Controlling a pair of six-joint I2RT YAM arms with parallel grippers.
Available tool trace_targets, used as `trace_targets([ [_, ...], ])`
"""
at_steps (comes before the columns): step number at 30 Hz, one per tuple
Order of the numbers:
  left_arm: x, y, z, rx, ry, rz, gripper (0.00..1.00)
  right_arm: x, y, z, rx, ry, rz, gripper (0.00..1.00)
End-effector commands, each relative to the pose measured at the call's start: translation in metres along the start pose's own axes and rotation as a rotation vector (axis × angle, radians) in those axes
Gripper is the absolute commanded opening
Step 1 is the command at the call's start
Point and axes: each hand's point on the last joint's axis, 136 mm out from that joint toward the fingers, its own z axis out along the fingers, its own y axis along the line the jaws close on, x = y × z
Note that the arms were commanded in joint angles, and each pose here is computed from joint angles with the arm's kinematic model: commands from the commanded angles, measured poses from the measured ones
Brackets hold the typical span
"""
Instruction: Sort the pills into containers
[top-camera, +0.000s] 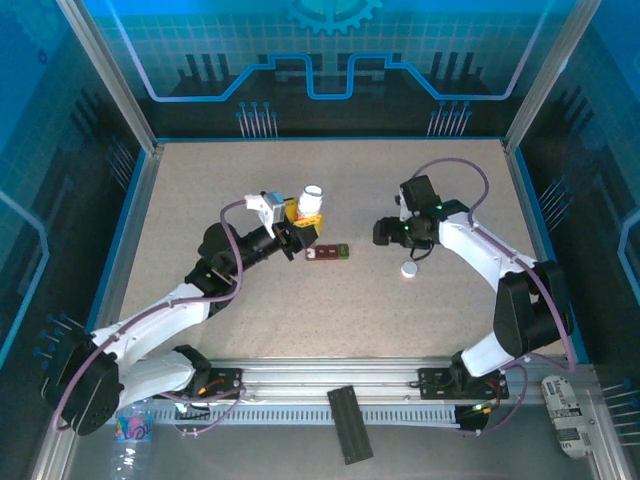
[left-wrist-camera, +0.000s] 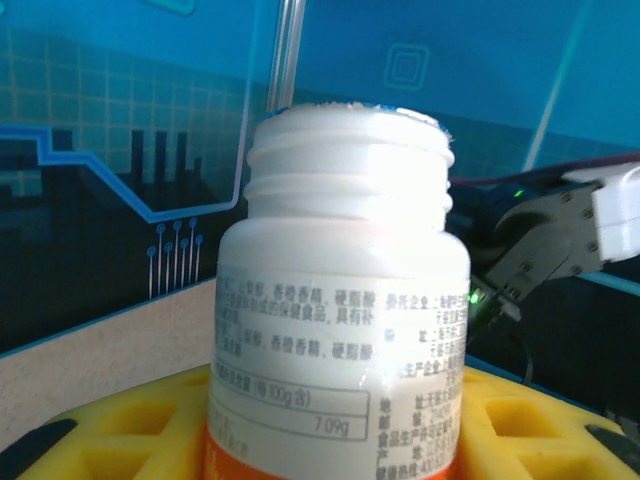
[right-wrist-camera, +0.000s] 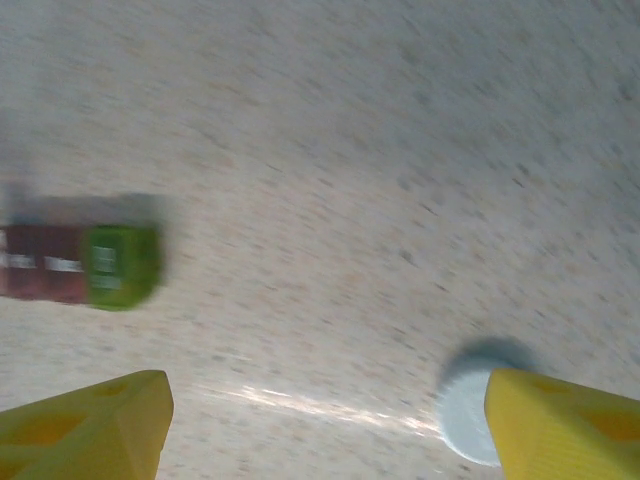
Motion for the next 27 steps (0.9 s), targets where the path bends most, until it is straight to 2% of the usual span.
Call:
trace_targets([
  [1,-0.022,-0.018,-0.001,0.075,-0.107,0.069,0.0,0.021,-0.03,0.009,0.079,0.073,0.051,0.83],
  [15,-0.024,-0.021,-0.007,0.067,-0.083,0.098,0.0,0.046,-0.06,0.042,0.177,0.198,0.064,0.82],
  [27,-0.02,-0.02,-0.006,0.067,-0.069,0.089,0.0,0.057,-0.064,0.052,0.196,0.234,0.04,0.72],
])
